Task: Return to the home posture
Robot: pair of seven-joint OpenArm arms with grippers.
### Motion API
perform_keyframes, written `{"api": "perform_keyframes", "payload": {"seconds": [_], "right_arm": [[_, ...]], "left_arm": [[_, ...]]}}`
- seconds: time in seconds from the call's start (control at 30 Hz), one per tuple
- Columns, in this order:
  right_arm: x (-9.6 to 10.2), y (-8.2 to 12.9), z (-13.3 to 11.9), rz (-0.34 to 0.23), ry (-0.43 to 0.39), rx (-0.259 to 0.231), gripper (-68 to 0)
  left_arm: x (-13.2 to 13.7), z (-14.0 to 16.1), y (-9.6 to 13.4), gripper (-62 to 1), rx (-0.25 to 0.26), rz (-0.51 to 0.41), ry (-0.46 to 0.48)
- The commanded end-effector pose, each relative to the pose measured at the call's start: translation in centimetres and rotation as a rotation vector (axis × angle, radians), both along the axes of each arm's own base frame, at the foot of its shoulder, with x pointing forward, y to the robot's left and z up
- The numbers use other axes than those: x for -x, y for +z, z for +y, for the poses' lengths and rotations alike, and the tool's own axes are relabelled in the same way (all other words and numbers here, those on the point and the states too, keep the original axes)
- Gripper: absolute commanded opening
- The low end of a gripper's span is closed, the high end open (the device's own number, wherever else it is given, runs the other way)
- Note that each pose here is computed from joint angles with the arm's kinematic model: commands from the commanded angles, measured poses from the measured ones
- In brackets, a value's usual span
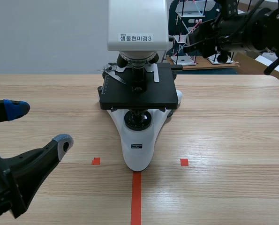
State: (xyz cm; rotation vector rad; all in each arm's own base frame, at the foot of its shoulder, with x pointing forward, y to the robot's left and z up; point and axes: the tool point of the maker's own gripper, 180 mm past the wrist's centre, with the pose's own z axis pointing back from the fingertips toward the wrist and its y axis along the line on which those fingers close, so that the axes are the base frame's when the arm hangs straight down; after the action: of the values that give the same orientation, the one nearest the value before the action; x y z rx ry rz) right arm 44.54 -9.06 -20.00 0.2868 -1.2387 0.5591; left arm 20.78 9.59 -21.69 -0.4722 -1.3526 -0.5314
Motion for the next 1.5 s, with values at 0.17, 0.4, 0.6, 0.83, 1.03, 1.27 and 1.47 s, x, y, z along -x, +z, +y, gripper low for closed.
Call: {"api": "perform_keyframes", "payload": {"seconds": [0.17, 0.4, 0.6, 0.83, 1.03, 1.27, 1.47], "right_arm": [[-0.6, 2.0, -0.4, -0.058, -0.003, -0.005, -67.6], [-0.6, 2.1, -0.4, -0.061, -0.003, -0.007, -67.6], [-0.6, 2.1, -0.4, -0.060, -0.003, -0.007, -67.6], [-0.2, 1.3, -0.3, -0.055, -0.002, -0.011, -67.6], [0.4, 0.8, -0.4, -0.082, 0.001, 0.013, -66.8], [2.5, 1.8, -1.7, -0.163, -0.055, 0.023, -66.4], [5.6, 0.0, -2.2, -0.168, -0.058, -0.009, -53.0]], "left_arm": [[0.1, -0.1, 0.3, 1.4, 0.016, -0.005, 0.004], [0.1, -0.1, 0.3, 1.4, 0.016, -0.005, 0.004], [0.1, -0.1, 0.3, 1.4, 0.016, -0.005, 0.004], [0.1, -0.1, 0.3, 1.4, 0.016, -0.006, 0.004], [0.1, -0.1, 0.3, 1.4, 0.016, -0.006, 0.004], [0.1, -0.1, 0.3, 1.4, 0.016, -0.006, 0.004], [0.1, -0.1, 0.3, 1.4, 0.016, -0.006, 0.004]]}}
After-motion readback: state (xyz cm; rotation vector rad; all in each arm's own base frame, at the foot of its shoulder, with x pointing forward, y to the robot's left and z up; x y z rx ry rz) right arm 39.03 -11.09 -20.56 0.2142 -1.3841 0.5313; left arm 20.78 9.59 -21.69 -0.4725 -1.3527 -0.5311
